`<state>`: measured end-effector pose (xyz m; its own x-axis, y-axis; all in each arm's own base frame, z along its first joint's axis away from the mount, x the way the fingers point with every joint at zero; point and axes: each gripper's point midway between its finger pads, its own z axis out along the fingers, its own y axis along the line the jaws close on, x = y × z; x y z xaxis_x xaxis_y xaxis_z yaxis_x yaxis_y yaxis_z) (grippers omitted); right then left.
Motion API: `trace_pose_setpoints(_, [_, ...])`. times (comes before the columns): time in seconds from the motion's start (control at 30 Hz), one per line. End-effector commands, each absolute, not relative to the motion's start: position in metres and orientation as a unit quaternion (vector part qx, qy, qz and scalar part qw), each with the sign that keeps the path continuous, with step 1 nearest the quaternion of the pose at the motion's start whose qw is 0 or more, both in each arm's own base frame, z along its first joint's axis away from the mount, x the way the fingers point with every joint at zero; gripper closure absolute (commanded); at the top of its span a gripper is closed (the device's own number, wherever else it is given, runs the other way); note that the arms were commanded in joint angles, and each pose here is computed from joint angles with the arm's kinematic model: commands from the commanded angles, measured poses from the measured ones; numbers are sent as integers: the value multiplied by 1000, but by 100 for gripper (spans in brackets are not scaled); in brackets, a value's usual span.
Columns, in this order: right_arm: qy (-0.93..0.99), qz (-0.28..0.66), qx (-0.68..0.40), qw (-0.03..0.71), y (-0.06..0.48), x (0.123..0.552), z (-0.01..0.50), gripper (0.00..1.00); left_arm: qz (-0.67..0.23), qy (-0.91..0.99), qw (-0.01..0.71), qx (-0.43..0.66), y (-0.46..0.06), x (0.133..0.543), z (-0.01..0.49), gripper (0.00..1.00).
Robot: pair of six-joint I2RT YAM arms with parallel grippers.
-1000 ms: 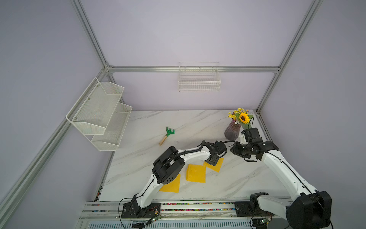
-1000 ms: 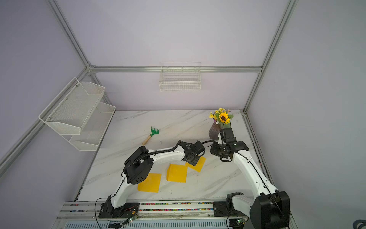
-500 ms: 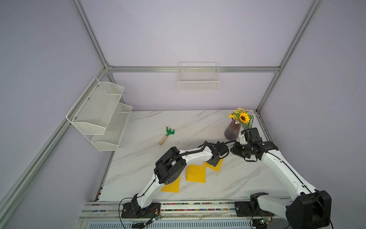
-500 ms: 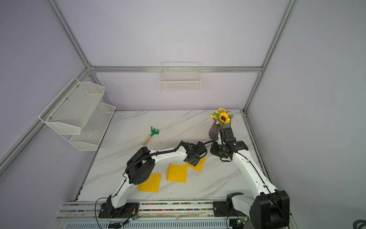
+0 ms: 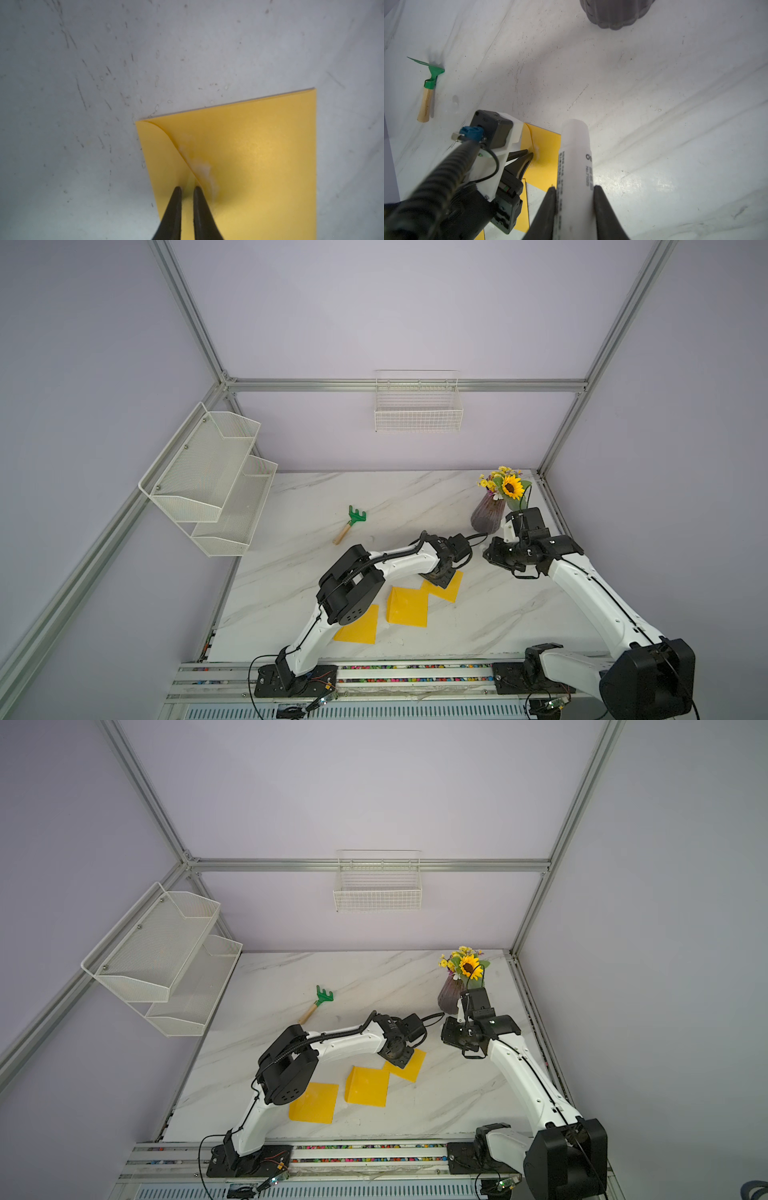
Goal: Seal the envelope with a glue stick
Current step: Seal the envelope at the center of the board.
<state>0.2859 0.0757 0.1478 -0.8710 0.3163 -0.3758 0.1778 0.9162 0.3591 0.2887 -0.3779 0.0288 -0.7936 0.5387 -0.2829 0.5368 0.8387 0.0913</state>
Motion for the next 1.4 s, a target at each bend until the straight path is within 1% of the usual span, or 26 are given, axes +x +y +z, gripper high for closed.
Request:
trace_pose_setpoints(0.0, [951, 160, 121, 235, 78, 293, 156, 100, 10, 948, 148, 280, -368, 284, 40, 84])
trace_pose_setpoints(0.23, [954, 155, 121, 228, 77, 292, 154, 100, 3, 950, 141, 280, -368, 280, 36, 84])
trace_pose_setpoints(0.47, [955, 151, 121, 224, 76, 292, 152, 100, 6, 951, 115, 287, -373, 278, -2, 84])
trace_pose_setpoints(0.63, [954, 143, 127, 230, 73, 293, 153, 100, 3, 946, 128, 299, -388, 292, -16, 84])
trace_pose_setpoints(0.83, [953, 135, 130, 237, 69, 292, 159, 100, -25, 935, 175, 307, -415, 322, 3, 84])
trace_pose_setpoints(0.97, [953, 132, 130, 241, 67, 291, 160, 100, -37, 926, 213, 310, -422, 332, 34, 82])
trace_pose_setpoints(1.1, [953, 132, 130, 241, 68, 291, 160, 100, -69, 916, 245, 310, -427, 334, 71, 77])
trace_pose_setpoints(1.2, [954, 129, 131, 235, 67, 291, 158, 100, -83, 911, 259, 309, -429, 333, 92, 77])
trace_pose_setpoints(1.37, [955, 130, 131, 232, 68, 291, 156, 100, -82, 913, 254, 309, -424, 329, 95, 79])
